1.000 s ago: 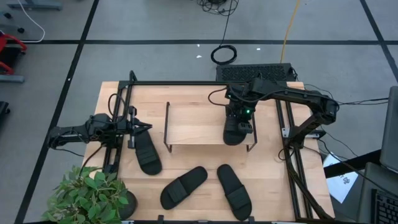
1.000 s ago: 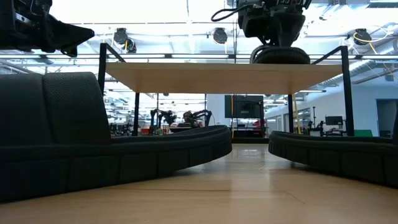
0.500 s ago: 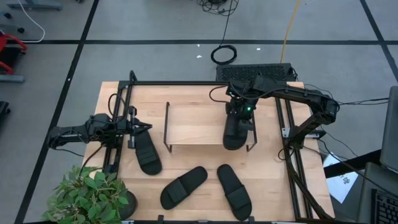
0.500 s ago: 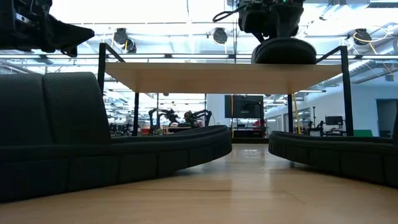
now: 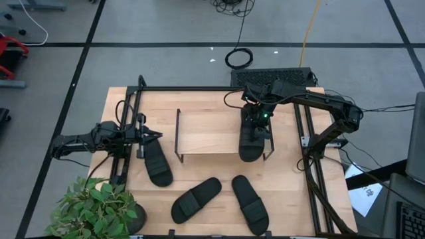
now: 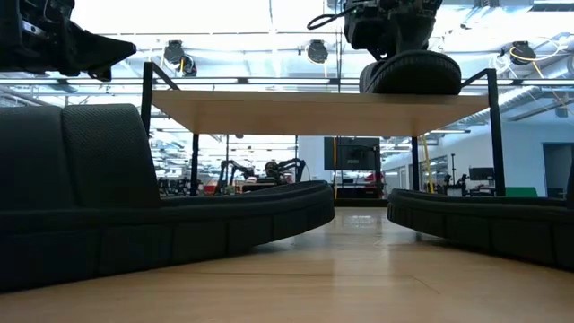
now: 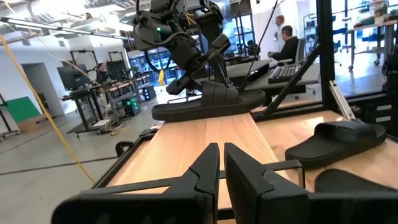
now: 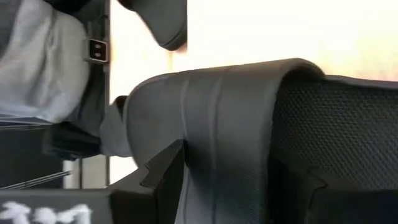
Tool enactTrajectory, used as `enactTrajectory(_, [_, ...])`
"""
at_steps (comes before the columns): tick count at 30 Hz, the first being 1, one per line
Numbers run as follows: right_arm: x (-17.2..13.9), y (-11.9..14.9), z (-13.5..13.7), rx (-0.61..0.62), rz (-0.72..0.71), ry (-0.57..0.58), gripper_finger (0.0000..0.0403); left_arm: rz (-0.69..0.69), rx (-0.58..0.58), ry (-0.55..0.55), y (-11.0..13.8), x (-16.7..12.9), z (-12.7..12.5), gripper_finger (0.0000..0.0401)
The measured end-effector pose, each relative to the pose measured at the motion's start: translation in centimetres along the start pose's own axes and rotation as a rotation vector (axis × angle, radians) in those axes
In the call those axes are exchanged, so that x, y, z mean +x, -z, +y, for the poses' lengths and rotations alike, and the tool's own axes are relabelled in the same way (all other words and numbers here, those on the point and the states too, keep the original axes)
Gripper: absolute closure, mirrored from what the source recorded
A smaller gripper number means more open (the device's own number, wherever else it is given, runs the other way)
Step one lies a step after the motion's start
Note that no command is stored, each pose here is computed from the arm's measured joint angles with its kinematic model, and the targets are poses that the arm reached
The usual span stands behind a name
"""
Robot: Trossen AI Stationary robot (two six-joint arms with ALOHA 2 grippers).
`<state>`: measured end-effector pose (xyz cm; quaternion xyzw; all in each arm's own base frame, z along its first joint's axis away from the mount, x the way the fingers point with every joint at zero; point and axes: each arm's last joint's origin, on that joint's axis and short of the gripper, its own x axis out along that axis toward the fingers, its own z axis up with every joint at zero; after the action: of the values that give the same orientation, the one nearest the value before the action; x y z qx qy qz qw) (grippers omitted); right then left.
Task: Pick and place slides into the shelf
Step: Put the right black slide on the shelf
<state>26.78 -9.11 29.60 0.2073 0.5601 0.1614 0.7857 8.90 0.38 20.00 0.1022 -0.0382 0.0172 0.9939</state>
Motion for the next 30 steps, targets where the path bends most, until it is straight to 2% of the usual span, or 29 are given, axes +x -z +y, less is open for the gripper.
enactTrajectory(18, [-0.3, 0.0, 0.1, 0.042, -0.024, -0.016, 0.0175, 0.02, 0.003, 0.004, 0.2, 0.0, 0.0, 0.0368])
enactTrajectory(30, [-1.9, 0.7, 1.2, 0.01, -0.089, 0.003, 0.0158, 0.02, 0.001, 0.004, 0.2, 0.0, 0.0, 0.0368])
